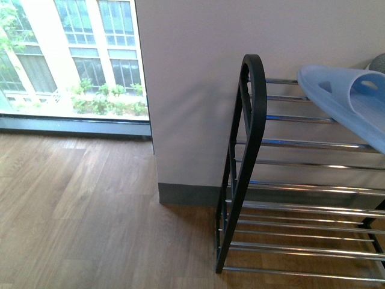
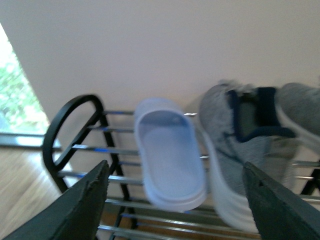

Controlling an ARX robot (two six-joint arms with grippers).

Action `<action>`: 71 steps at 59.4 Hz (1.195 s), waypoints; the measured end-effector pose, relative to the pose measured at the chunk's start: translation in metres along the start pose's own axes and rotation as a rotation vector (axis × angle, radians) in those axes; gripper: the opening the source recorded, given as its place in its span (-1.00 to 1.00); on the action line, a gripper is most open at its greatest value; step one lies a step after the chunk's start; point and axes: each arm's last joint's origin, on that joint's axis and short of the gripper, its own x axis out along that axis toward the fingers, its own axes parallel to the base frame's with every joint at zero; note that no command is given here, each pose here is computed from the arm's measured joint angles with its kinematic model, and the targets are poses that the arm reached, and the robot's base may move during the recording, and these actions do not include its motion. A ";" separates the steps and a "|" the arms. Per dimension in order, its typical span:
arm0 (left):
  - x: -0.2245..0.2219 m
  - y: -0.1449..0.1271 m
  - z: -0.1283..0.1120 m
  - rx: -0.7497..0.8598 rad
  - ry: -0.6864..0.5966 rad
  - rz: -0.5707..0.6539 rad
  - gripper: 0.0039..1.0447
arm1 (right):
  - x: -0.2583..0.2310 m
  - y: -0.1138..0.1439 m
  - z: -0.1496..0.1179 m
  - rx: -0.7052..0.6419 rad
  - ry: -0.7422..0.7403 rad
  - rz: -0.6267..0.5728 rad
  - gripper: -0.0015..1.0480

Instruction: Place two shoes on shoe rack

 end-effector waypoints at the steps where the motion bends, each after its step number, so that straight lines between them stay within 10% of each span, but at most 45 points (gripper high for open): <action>1: 0.000 0.000 0.000 0.000 0.000 0.000 -0.97 | -0.001 0.003 -0.001 -0.005 -0.001 0.000 0.16; 21: 0.000 0.000 0.000 0.000 0.000 0.001 -0.97 | -0.013 0.029 -0.009 -0.032 -0.010 0.004 -0.97; 71: 0.000 0.000 0.000 0.000 0.000 0.001 -0.97 | -0.037 0.050 -0.016 -0.037 -0.017 0.011 -0.97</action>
